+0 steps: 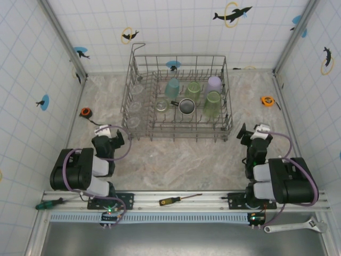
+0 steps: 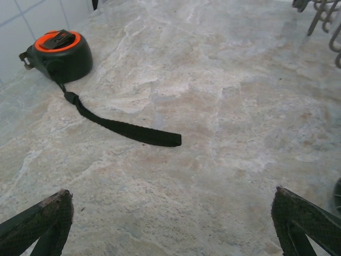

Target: Load the cups into the dish rack

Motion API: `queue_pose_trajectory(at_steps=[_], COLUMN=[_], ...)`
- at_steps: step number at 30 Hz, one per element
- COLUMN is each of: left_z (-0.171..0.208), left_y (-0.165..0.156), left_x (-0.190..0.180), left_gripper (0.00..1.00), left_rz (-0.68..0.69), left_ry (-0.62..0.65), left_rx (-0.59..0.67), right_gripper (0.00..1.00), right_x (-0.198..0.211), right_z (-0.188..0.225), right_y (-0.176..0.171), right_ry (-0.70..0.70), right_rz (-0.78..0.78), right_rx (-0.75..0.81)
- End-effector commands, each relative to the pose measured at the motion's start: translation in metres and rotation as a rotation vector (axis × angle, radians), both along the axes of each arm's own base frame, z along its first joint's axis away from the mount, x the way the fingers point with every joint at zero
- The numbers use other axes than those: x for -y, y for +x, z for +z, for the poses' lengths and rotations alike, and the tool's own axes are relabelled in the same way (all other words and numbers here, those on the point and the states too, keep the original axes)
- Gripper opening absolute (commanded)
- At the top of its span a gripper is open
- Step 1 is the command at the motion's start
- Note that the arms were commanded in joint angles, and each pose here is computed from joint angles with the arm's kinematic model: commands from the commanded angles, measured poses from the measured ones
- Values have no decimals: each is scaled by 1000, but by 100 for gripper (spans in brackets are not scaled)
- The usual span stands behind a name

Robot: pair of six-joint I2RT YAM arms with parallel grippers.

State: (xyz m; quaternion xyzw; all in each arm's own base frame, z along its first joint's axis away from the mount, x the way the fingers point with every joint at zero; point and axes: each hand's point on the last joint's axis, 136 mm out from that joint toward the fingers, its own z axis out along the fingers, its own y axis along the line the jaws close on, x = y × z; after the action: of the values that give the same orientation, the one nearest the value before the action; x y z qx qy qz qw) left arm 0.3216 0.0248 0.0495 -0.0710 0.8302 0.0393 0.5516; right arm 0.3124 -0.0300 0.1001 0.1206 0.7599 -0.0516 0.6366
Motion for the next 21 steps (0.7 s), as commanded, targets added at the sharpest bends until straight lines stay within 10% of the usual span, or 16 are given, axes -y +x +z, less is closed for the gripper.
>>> queue_pose_trajectory(at_steps=[1, 21], left_z=[6, 11], left_y=[3, -11], left_x=[4, 3], left_gripper=[98, 98], left_rz=[-32, -32], left_ry=[-1, 4], left_rx=[29, 90], right_gripper=[100, 100], right_x=[3, 0], right_z=[-21, -44], right_y=[-31, -11], right_ry=[-23, -21], right_rz=[-9, 9], right_rx=[-29, -142])
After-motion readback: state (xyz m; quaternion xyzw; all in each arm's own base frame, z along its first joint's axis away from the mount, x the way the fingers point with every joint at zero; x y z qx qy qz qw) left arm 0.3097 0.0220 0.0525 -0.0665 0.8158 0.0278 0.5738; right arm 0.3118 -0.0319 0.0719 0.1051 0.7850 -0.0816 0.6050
